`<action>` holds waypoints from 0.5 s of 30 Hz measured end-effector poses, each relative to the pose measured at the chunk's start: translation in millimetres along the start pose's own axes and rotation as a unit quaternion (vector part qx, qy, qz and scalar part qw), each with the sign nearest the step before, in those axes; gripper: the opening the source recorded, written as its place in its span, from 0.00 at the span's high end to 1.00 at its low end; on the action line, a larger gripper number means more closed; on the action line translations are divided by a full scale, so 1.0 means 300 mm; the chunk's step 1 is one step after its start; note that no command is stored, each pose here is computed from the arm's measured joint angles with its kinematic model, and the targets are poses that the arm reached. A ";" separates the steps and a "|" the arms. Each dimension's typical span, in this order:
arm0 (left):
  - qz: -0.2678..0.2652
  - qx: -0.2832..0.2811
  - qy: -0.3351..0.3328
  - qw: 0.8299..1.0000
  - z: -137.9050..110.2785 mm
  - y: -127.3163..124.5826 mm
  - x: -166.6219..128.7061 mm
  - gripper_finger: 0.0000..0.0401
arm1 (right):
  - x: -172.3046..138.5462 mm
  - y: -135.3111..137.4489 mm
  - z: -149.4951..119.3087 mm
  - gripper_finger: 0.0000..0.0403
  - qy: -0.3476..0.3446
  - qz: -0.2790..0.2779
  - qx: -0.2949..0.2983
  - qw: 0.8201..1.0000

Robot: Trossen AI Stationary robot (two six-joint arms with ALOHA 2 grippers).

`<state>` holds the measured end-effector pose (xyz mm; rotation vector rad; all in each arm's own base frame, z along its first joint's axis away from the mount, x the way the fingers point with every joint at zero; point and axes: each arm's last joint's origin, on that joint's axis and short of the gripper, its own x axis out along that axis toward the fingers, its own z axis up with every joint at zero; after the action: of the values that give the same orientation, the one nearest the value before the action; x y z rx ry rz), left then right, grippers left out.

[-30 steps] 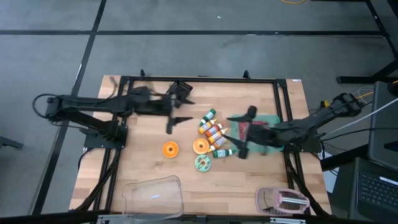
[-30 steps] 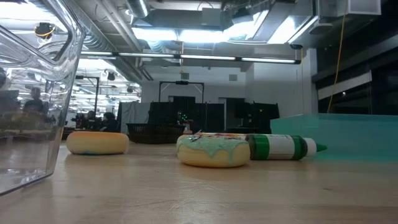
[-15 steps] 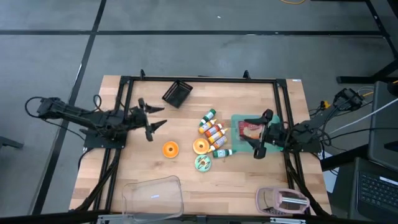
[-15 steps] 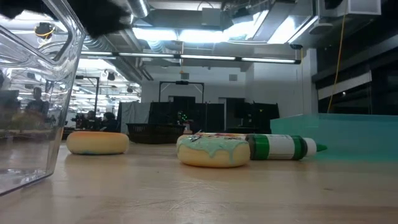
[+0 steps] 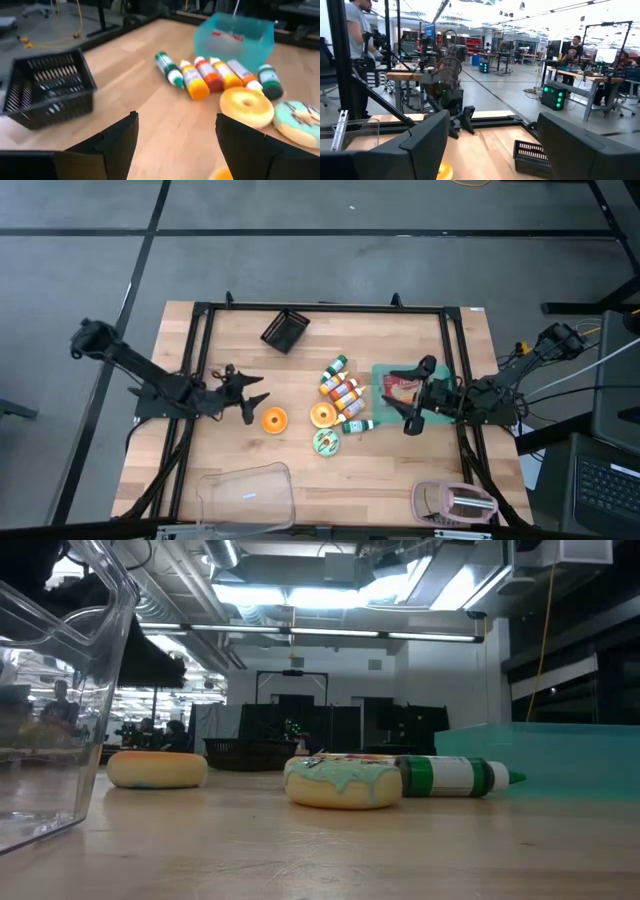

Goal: Pick & Place Food Item
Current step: Put the left orange donut into the black bin

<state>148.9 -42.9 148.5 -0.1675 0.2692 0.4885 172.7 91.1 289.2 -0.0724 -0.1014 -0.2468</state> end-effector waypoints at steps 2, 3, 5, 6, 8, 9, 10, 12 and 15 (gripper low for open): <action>-0.006 -0.013 0.015 1.000 -0.008 -0.012 0.009 0.36 | 0.004 -0.002 0.000 0.27 -0.001 0.006 0.001 1.000; -0.008 -0.018 0.024 1.000 -0.015 -0.017 0.015 0.36 | 0.005 -0.003 -0.001 0.27 -0.002 0.008 0.001 1.000; -0.009 -0.018 0.041 0.999 -0.026 -0.029 0.027 0.36 | 0.008 -0.005 -0.001 0.27 -0.003 0.013 0.001 1.000; -0.011 -0.014 0.049 0.999 -0.031 -0.037 0.034 0.36 | 0.010 -0.006 -0.001 0.27 -0.004 0.017 0.001 1.000; -0.017 -0.004 0.066 0.998 -0.037 -0.054 0.047 0.36 | 0.012 -0.006 -0.001 0.27 -0.006 0.025 0.000 1.000; -0.021 0.002 0.075 0.997 -0.040 -0.063 0.054 0.36 | 0.013 -0.006 -0.001 0.27 -0.007 0.029 0.001 1.000; -0.026 0.009 0.082 0.996 -0.040 -0.074 0.062 0.36 | 0.013 -0.006 -0.001 0.27 -0.007 0.032 0.001 0.999; -0.037 0.018 0.102 0.994 -0.038 -0.097 0.075 0.35 | 0.013 -0.005 -0.001 0.27 -0.008 0.038 0.001 0.999; -0.043 0.049 0.149 0.987 -0.043 -0.123 0.092 0.34 | 0.013 -0.004 -0.001 0.27 -0.009 0.043 0.002 0.999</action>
<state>187.4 -65.8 131.6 -0.1552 0.5747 0.3630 176.3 89.0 289.5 -0.0756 -0.1164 -0.1606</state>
